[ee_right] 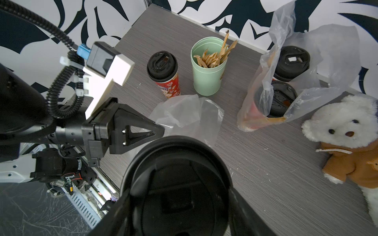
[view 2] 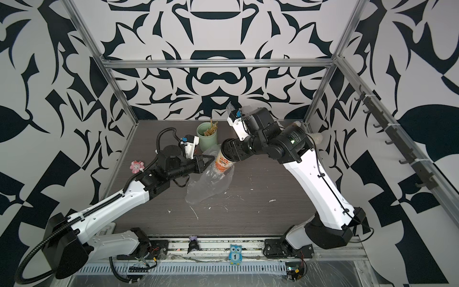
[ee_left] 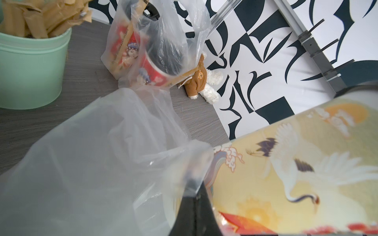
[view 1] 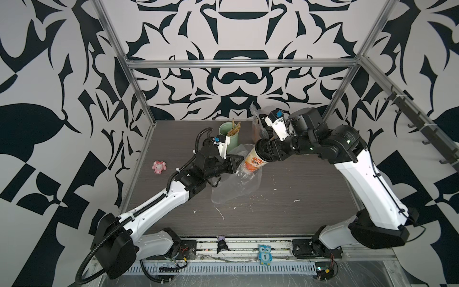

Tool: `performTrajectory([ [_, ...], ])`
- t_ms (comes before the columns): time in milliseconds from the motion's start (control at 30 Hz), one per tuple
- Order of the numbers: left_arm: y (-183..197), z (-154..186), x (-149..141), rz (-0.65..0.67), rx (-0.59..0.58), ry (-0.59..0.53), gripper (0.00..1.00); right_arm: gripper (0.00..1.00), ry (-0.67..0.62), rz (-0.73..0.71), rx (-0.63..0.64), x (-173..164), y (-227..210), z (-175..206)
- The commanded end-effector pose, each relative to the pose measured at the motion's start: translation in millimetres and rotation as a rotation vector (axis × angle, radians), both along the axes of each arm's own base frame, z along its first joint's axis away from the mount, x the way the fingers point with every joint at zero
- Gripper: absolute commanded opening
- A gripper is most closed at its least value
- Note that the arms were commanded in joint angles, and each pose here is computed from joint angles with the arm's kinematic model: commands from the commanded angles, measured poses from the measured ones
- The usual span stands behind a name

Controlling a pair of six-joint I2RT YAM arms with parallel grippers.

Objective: Pack milk tea into plastic carrier bags
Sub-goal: Place the milk tea cup in the plastic carrier bag.

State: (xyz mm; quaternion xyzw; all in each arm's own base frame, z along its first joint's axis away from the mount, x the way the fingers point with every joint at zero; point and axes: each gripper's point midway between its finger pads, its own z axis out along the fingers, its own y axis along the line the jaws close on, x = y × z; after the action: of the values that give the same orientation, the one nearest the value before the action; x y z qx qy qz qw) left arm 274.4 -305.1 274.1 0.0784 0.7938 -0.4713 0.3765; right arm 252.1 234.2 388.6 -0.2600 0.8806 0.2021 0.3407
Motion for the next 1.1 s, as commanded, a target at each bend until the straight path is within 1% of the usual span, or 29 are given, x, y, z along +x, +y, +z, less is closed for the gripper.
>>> performTrajectory([
  [0, 0.1, 12.2, 7.4, 0.067, -0.071, -0.024, 0.0, 0.46, -0.033, 0.039, 0.131, -8.6, 11.3, 28.7],
  [200, 1.4, 19.8, 9.3, 0.135, -0.13, -0.036, 0.0, 0.46, 0.011, 0.049, 0.128, -12.3, 13.8, 21.4],
  [433, 2.3, 26.7, 7.7, 0.204, -0.24, 0.003, 0.0, 0.44, 0.039, 0.027, 0.139, -7.1, 18.5, 6.5],
  [633, 3.9, 32.0, 3.3, 0.274, -0.304, 0.031, 0.0, 0.44, 0.024, 0.017, 0.178, -3.1, 22.8, 1.7],
  [733, 3.9, 33.2, 2.2, 0.308, -0.319, 0.032, 0.0, 0.44, 0.01, 0.018, 0.213, -4.2, 24.0, 5.1],
  [833, 2.6, 38.3, 1.2, 0.333, -0.357, 0.032, 0.0, 0.44, 0.005, 0.011, 0.253, -5.2, 25.3, 4.9],
  [1067, -2.9, 47.0, -2.3, 0.36, -0.434, 0.046, 0.0, 0.42, 0.036, -0.007, 0.291, -5.8, 28.6, -18.9],
])
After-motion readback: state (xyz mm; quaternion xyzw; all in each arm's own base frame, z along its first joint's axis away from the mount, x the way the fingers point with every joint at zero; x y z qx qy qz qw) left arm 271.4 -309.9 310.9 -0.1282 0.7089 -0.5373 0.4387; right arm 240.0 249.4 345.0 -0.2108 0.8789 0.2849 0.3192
